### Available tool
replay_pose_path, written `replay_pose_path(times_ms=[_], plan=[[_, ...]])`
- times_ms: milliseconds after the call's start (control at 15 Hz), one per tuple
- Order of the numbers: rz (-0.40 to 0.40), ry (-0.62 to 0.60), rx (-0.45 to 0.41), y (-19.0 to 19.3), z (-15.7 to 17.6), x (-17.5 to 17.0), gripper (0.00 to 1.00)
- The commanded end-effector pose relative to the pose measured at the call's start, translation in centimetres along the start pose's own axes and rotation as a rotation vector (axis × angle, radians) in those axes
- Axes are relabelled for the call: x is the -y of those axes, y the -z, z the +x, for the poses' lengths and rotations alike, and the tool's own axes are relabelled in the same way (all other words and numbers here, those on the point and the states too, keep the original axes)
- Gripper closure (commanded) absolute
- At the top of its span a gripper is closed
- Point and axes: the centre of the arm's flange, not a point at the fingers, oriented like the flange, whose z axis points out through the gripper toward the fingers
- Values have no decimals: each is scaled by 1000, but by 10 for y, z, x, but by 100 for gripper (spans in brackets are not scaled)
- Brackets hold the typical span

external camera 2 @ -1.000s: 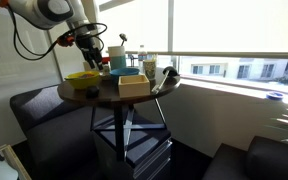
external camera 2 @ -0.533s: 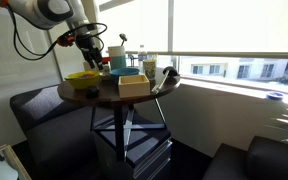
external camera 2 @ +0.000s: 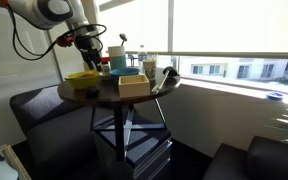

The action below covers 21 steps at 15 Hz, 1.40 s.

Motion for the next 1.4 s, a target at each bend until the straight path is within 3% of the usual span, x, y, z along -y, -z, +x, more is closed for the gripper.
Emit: replay_pose_path(times_ms=[0, 400, 600, 667, 867, 1067, 1333], plan=[[-35, 2, 22, 12, 4, -8, 0], [35, -62, 21, 14, 7, -11, 0], [80, -61, 91, 22, 16, -30, 0], [132, -111, 90, 20, 13, -28, 0], [187, -168, 136, 25, 15, -30, 0], [207, -145, 159, 37, 22, -37, 0], [261, -186, 117, 49, 27, -41, 0]])
